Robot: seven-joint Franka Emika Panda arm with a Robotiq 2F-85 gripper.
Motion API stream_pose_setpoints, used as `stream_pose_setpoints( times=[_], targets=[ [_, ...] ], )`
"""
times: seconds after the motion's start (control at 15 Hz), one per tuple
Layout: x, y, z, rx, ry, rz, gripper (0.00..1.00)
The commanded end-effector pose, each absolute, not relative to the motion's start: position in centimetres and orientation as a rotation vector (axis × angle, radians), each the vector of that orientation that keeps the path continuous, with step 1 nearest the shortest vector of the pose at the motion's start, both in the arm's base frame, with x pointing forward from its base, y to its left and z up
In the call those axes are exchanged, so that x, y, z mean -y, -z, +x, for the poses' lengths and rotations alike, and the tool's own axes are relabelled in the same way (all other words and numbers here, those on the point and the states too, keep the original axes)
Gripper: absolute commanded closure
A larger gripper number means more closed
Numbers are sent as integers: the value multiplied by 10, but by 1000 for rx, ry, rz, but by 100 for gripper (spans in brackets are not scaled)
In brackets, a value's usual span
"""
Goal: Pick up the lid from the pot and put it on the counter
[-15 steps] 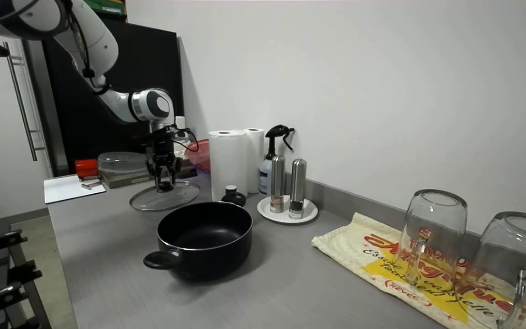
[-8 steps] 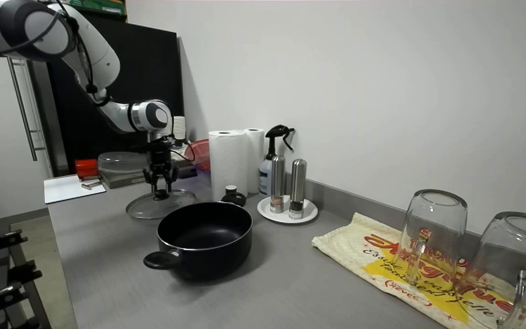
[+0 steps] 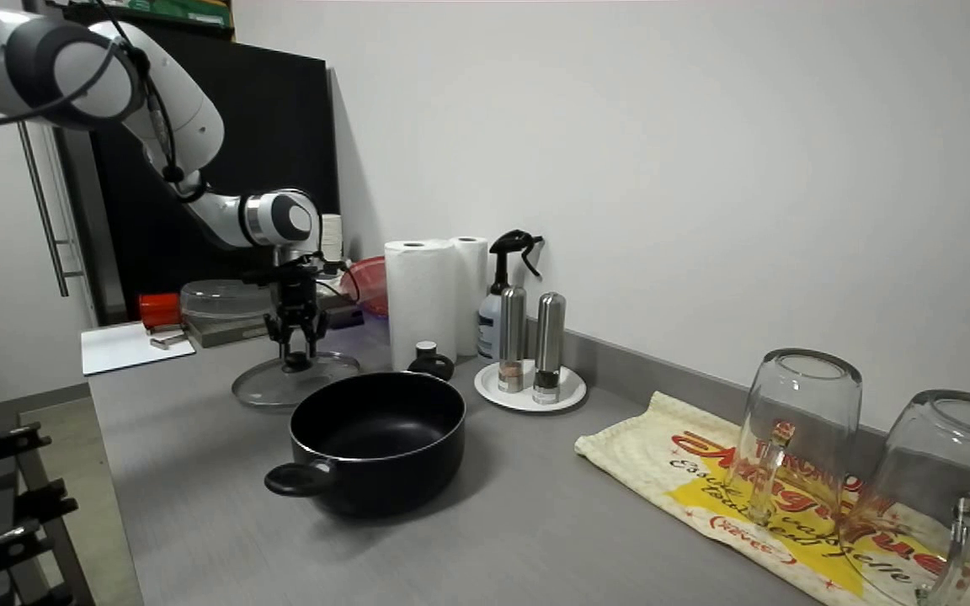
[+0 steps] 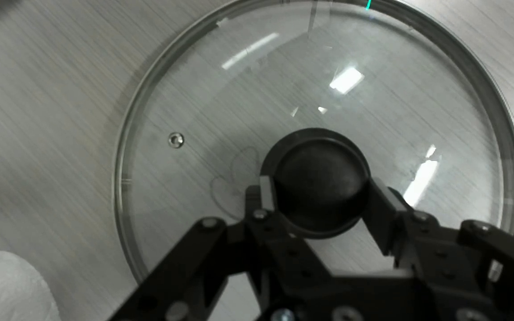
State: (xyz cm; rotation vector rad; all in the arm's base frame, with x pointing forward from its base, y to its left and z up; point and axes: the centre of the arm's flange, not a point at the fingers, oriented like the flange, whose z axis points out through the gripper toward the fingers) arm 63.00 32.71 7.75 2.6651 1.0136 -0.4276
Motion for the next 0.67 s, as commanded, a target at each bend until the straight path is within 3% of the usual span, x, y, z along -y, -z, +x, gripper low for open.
stream_pose_setpoints(
  times=[0.0,0.33,0.4,0.6],
  targets=[
    [-336,-80,640,-1028,468,2667,75],
    [-334,-75,639,-1043,518,2666,75],
    [-327,-71,628,-1020,487,2672,50],
    [-327,-70,629,-1025,498,2668,50]
  ],
)
